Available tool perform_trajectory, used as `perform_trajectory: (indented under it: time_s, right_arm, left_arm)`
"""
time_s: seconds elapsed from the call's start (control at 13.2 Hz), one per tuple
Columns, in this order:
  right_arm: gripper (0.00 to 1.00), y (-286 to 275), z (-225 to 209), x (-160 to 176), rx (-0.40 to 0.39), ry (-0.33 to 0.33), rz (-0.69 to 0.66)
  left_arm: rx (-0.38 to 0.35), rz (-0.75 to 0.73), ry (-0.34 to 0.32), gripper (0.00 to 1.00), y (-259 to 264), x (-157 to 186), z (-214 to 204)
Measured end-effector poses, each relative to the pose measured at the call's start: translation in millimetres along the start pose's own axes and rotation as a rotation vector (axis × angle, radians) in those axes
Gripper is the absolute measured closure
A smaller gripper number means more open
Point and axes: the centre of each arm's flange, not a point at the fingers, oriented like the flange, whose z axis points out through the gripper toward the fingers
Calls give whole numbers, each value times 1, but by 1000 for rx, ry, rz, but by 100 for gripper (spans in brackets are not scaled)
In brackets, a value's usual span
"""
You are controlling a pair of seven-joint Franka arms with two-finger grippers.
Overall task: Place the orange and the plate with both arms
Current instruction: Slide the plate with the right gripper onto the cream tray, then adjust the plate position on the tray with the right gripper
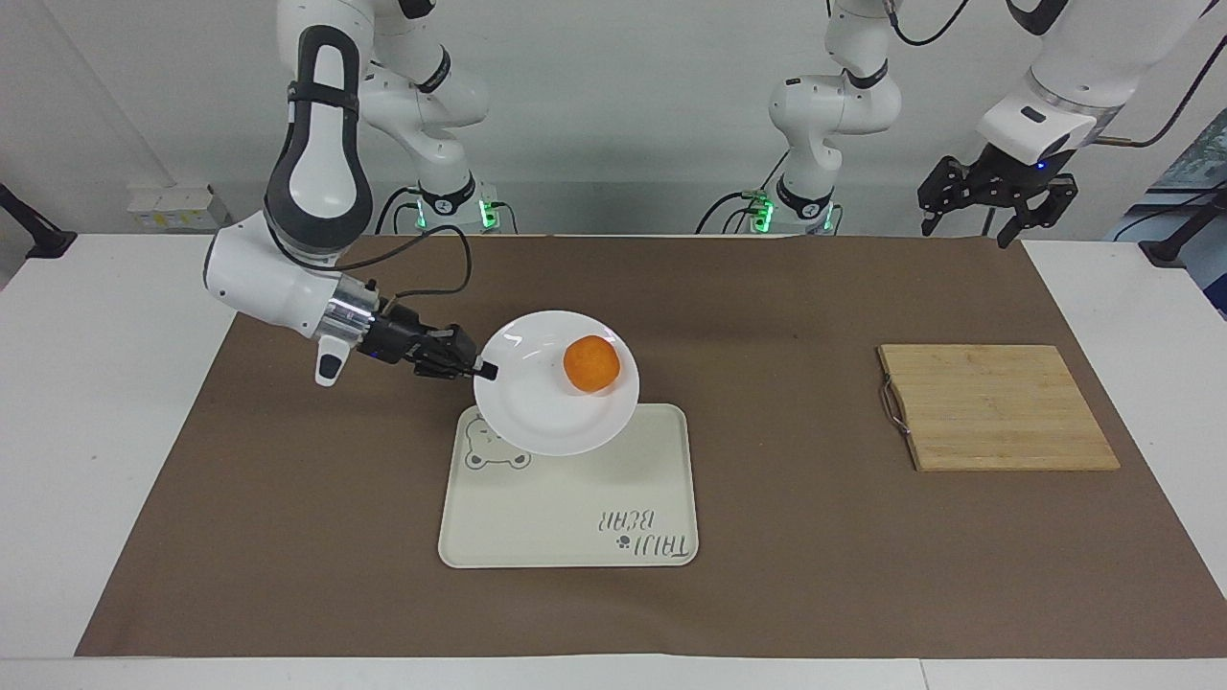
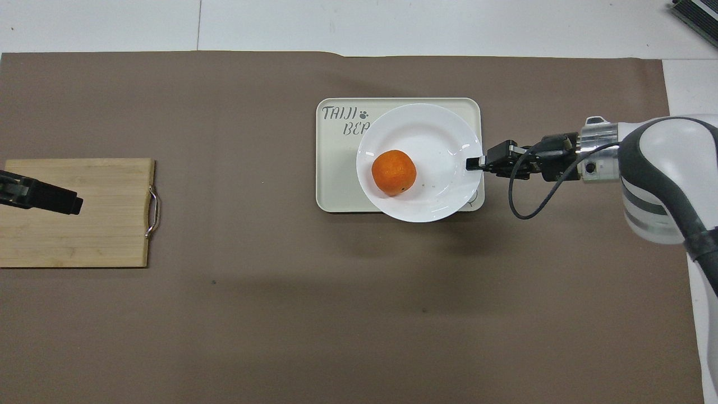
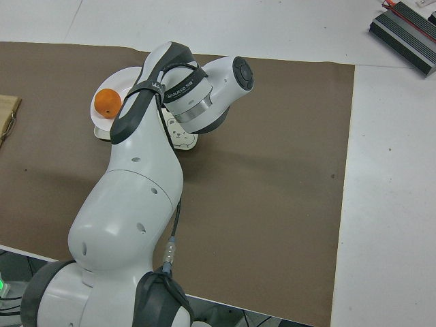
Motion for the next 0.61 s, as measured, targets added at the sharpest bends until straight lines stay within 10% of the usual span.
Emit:
perform_trajectory:
  time_s: [0.61]
  right_arm:
    - [96,33,55,62,-18,33,19]
  left_arm:
    - [0,1,0,0,1,0,0]
